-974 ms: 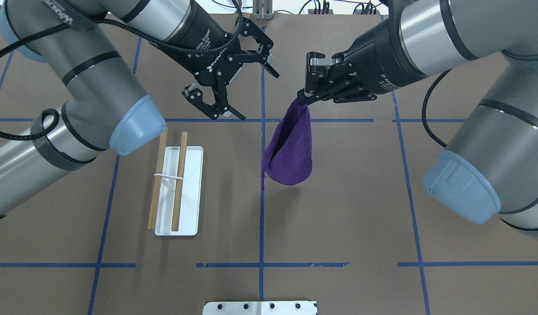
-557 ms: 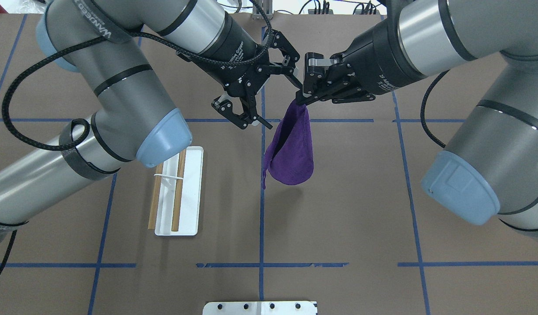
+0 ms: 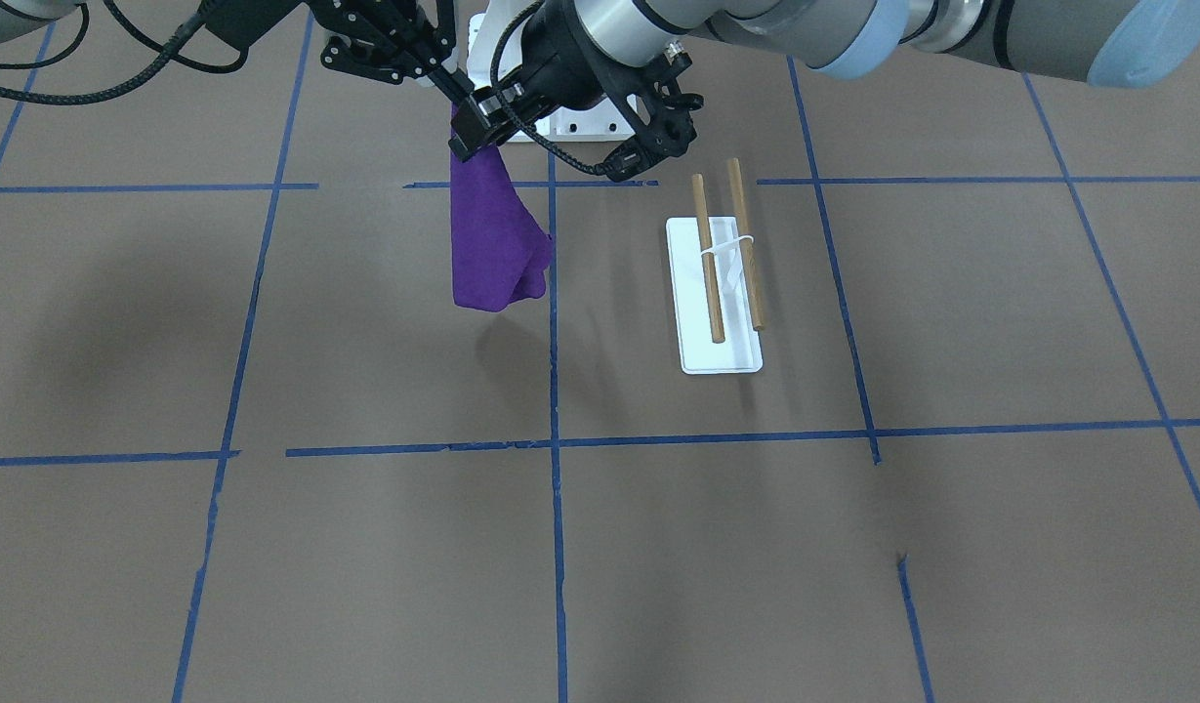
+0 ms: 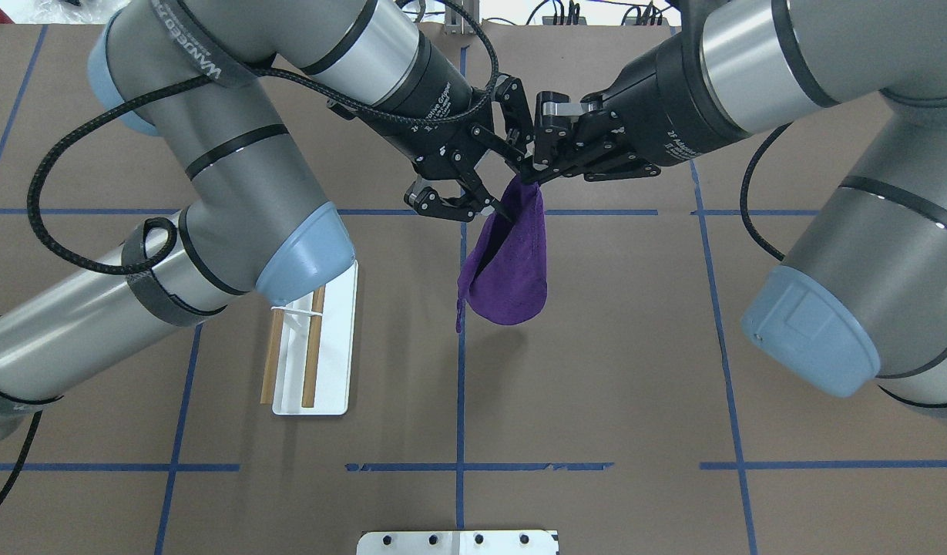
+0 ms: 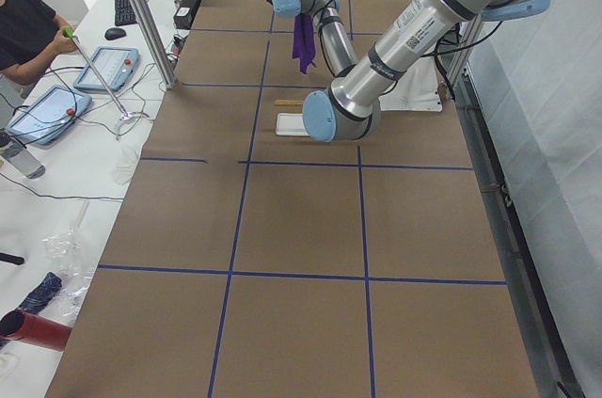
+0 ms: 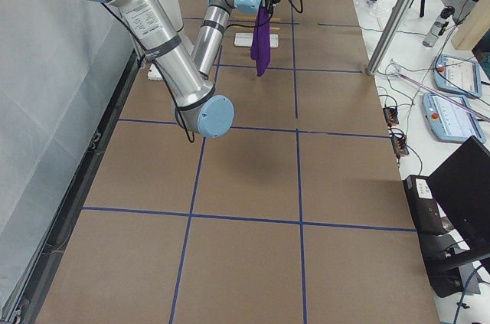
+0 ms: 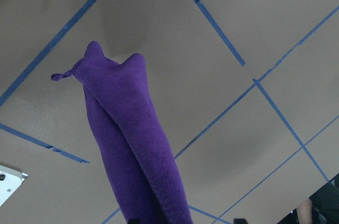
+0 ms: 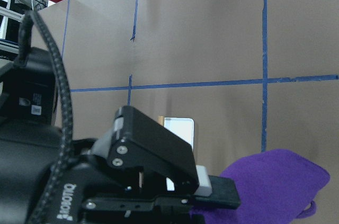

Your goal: Hang towel on rack

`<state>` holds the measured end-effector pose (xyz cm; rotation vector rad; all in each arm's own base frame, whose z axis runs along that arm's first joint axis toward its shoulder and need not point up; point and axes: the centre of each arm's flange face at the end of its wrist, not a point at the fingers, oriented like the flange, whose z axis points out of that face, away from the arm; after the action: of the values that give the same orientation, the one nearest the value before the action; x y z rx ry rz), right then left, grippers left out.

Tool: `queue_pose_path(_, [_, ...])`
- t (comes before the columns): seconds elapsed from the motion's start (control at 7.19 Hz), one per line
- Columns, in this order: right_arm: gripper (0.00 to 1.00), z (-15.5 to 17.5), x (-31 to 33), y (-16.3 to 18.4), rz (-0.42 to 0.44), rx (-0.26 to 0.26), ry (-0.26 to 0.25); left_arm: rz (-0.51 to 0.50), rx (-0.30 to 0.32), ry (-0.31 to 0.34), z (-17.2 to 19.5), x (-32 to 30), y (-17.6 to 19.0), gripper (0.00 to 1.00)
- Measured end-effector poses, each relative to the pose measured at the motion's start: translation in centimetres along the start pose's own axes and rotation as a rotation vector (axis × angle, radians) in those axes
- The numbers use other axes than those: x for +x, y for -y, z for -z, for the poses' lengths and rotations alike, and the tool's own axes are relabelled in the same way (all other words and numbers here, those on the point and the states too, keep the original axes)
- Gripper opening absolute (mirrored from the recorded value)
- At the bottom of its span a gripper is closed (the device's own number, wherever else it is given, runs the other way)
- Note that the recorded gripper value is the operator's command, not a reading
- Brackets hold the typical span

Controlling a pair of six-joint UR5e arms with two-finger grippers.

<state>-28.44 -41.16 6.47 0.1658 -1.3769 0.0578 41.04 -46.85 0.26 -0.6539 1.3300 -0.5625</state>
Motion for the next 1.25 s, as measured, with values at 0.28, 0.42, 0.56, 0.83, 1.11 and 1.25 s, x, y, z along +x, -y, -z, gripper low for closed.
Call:
queue_pose_path(0.28, [0.0,0.0,0.0,0.0,0.0,0.001,0.0,-0.002,-0.004,-0.001,0.1,-0.1,-0.3,0.0])
queue_pose_path(0.42, [0.99,0.0,0.0,0.0,0.0,0.001,0.0,-0.004,-0.006,-0.003,0.2,-0.1,-0.5,0.0])
queue_pose_path(0.56, [1.0,0.0,0.1,0.1,-0.002,0.003,-0.002,-0.004,-0.006,-0.003,0.2,-0.1,-0.5,0.0])
queue_pose_path(0.83, [1.0,0.1,0.6,0.3,-0.007,0.02,-0.014,-0.002,-0.005,-0.001,0.2,-0.2,-0.3,0.0])
queue_pose_path(1.11, [1.0,2.0,1.4,0.1,-0.005,0.036,-0.007,0.004,0.0,0.003,0.1,-0.9,0.2,0.0])
queue_pose_path(1.25, [1.0,3.8,3.1,-0.2,-0.016,0.049,-0.016,0.004,0.004,0.005,0.6,-2.5,1.0,0.0])
